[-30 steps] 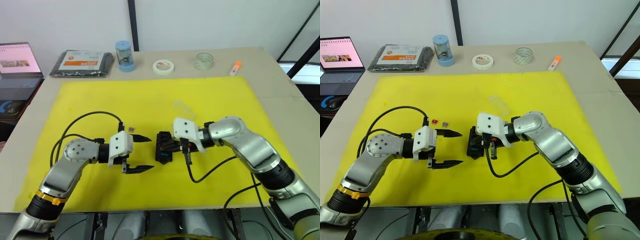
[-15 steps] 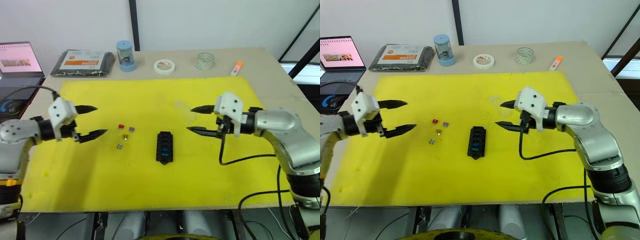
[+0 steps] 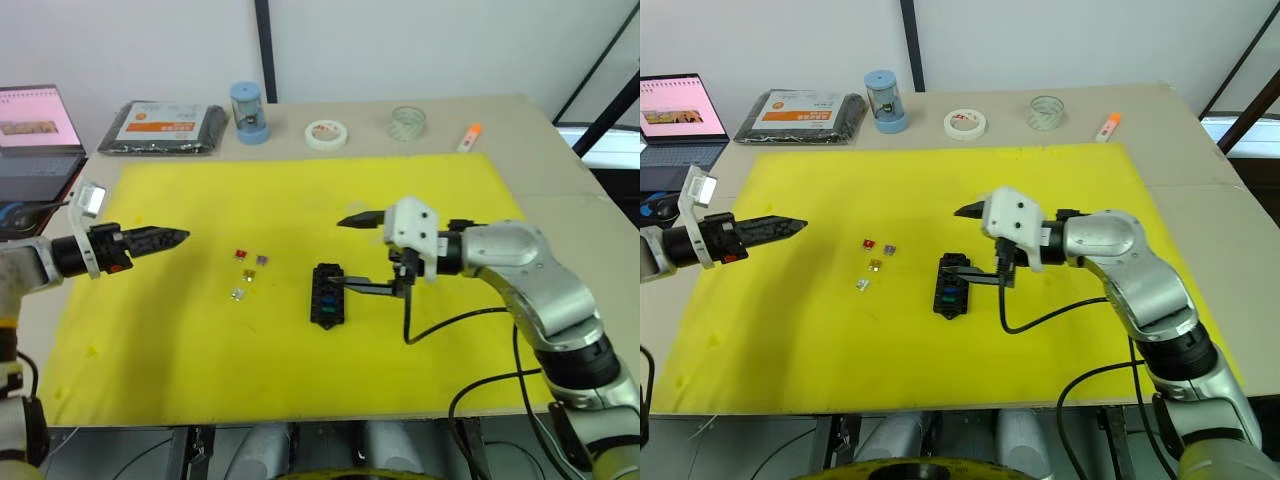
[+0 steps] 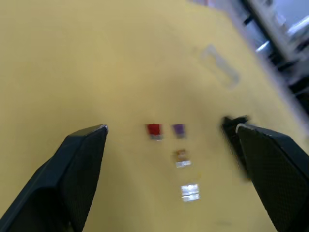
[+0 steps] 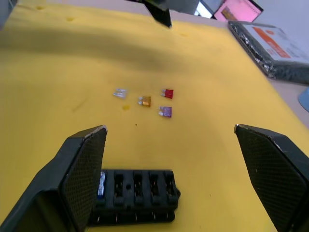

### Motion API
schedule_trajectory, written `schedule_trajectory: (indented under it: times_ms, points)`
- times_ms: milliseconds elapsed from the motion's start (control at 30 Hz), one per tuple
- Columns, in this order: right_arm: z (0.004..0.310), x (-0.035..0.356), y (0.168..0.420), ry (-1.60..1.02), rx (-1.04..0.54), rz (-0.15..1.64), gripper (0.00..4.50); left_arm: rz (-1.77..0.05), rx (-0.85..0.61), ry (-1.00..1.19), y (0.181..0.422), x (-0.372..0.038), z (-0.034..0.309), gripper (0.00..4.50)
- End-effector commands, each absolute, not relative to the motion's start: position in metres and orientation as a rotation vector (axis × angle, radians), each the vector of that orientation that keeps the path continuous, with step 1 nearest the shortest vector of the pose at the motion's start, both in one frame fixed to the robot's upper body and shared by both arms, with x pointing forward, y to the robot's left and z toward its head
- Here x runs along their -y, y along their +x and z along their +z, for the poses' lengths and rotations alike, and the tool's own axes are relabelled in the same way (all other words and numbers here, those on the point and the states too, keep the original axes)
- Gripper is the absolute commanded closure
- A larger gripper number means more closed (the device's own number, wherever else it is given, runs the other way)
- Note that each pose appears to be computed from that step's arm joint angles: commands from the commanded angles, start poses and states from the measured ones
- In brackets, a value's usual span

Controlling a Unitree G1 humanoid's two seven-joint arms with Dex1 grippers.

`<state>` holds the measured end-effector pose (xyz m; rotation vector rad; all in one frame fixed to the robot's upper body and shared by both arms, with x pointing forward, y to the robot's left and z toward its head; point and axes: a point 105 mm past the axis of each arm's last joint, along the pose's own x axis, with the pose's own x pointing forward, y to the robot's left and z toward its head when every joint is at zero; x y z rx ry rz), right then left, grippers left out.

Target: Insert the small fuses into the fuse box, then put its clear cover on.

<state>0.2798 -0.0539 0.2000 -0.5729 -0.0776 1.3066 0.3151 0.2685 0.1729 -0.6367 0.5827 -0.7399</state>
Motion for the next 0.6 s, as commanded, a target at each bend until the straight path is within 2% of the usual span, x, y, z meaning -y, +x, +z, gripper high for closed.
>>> schedule_trajectory:
  times_ms: [33,167,300,600]
  points:
    - [0.212,0.036,0.275,-0.601,0.141,1.347,0.03,-0.724,-0.732,-0.893,0.314,-0.258,0.160,0.00]
    - [0.216,0.032,0.278,-0.590,0.139,1.346,0.03,-0.709,-0.751,-0.956,0.323,-0.250,0.152,0.00]
    - [0.218,0.034,0.279,-0.599,0.131,1.337,0.03,-0.719,-0.784,-0.903,0.328,-0.237,0.131,0.00]
    - [0.220,0.035,0.279,-0.576,0.113,1.317,0.03,-0.752,-0.788,-0.898,0.342,-0.216,0.115,0.00]
